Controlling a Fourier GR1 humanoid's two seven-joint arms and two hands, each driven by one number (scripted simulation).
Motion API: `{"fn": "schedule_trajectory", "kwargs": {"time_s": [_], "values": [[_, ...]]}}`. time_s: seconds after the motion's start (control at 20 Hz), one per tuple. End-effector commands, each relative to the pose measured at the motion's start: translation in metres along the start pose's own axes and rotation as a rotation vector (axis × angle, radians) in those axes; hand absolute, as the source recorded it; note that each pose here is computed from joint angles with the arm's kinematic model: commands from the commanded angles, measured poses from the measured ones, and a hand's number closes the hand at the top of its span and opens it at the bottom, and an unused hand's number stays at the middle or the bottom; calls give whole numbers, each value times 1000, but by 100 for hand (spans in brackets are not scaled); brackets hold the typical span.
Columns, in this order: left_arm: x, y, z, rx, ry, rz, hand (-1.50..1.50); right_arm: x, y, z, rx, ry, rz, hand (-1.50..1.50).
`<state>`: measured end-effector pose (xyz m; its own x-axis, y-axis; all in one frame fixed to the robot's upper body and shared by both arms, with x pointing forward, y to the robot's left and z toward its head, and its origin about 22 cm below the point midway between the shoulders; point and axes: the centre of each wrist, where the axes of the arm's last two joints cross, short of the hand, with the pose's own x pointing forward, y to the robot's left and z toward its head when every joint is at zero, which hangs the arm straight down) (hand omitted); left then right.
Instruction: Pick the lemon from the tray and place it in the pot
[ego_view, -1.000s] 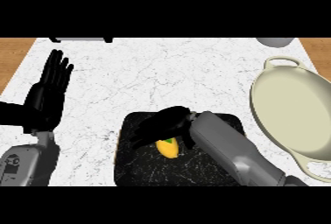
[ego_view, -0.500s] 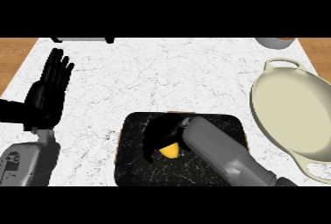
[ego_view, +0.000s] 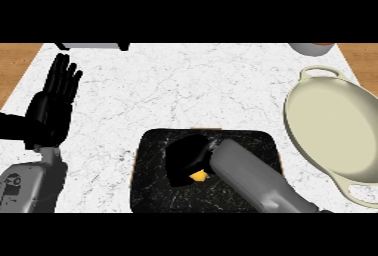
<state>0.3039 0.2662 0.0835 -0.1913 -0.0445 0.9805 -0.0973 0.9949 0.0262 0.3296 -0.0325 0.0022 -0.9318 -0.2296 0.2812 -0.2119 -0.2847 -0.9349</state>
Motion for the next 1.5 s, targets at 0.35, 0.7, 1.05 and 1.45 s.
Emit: {"fn": "schedule_trajectory", "kwargs": {"time_s": [0.35, 0.7, 1.05, 1.45], "values": [[-10, 38, 15, 132, 48, -47, 0, 49, 80, 7, -283, 650, -169, 150], [-9, 42, 20, 150, 47, -39, 0, 87, 56, 9, -583, 924, -114, 150], [-2, 39, 19, 127, 42, -36, 0, 140, 15, 54, -918, 1209, 53, 150], [2, 26, 14, 53, 7, -8, 0, 238, -36, 136, -1135, 1438, 192, 150]]}}
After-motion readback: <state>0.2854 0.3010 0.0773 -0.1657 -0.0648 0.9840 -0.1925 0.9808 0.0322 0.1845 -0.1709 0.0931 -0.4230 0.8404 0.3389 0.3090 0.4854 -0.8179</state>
